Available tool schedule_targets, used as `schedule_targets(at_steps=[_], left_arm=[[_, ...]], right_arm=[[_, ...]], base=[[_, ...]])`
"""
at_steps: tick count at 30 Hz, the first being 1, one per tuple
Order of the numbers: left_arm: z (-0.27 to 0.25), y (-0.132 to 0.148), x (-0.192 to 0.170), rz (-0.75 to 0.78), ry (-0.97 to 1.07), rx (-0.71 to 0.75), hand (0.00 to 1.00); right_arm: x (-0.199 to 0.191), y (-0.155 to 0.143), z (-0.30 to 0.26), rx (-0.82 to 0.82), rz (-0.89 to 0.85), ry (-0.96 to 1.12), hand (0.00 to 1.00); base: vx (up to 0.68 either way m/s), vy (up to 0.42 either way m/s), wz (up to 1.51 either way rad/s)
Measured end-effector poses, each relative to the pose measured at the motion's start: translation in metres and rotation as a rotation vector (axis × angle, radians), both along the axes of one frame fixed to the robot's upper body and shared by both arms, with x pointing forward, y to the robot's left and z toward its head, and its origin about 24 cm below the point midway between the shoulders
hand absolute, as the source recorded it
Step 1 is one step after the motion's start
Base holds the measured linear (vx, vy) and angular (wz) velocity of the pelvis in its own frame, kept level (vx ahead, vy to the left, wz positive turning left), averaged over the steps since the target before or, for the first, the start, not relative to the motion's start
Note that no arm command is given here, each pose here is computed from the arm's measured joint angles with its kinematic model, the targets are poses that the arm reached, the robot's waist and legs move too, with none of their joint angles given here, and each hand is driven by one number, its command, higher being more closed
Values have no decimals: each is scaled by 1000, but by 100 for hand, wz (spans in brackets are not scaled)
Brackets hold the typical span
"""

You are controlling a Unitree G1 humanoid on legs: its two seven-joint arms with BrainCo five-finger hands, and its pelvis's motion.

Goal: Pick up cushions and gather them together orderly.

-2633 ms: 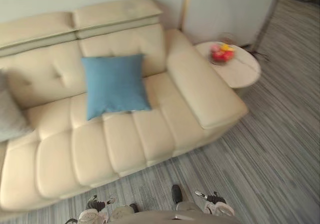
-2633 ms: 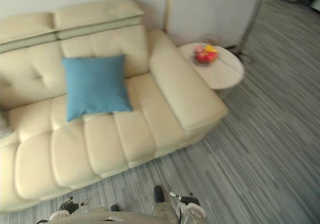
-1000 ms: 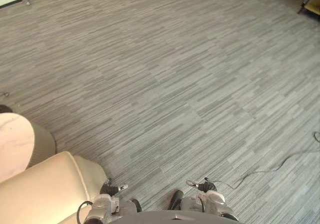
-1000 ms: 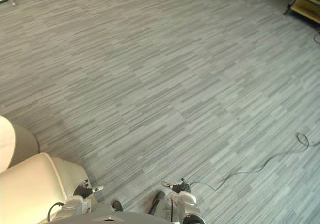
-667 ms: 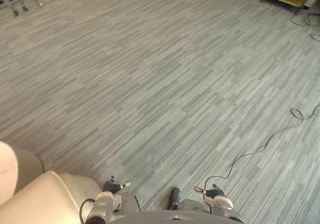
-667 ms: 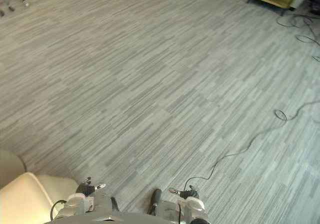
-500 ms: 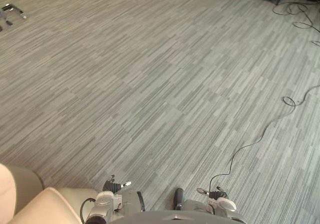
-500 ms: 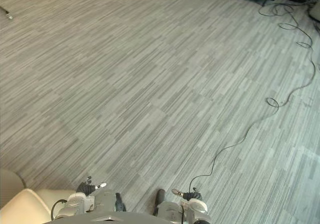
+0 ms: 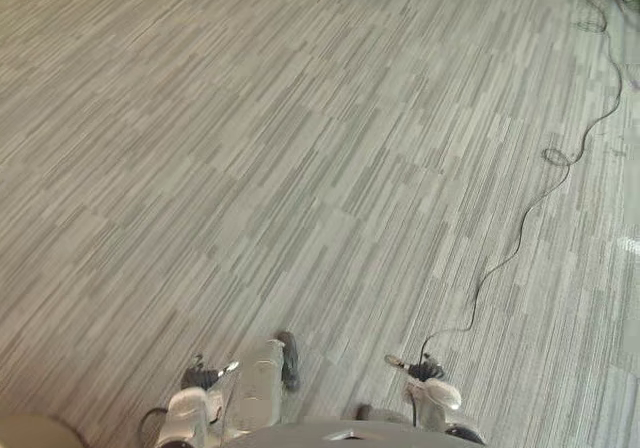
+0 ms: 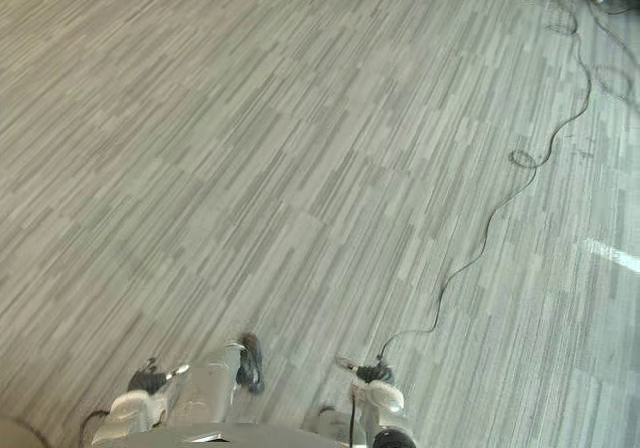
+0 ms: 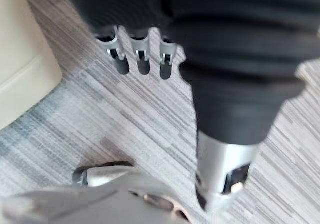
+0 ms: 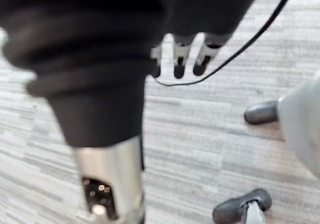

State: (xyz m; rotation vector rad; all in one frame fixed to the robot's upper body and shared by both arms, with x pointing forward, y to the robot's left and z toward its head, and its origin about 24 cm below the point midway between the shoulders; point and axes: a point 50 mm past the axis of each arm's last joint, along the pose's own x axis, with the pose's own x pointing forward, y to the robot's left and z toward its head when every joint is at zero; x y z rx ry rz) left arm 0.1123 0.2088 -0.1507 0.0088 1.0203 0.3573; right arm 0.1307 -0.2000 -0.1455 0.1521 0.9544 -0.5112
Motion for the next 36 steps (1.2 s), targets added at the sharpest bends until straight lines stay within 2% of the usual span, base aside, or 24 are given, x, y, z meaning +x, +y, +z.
schedule_targets(at_steps=[6,12,16,18,22,26,36], left_arm=[[1,5,1,-40,17,21,0],[3,-23,18,-61,-39,-52,0],[0,-24,13,-85,-6,-49,0],[-2,-35,18,-130,1,-65,0],[-3,-34,14,-133,17,-55,0],[-5,-34,7,-51,14,-82,0],[9,-25,24,99,-108,-62,0]], right_arm=[[-2,-6,1,4,-32,-16,0],[6,-14,10,-25,-39,-79,0],[8,-16,11,-31,-35,-88,0],[21,-21,14,-45,-17,-98,0],[13,-26,10,-46,-37,-62,0],[1,-35,10,-64,-79,-53,0],[-9,-19,3,-2,-128,-38,0]], base=[[488,103,5],[453,-113,5],[554,-244,28],[669,-320,7],[404,-218,-5],[371,-107,8],[499,54,-25]])
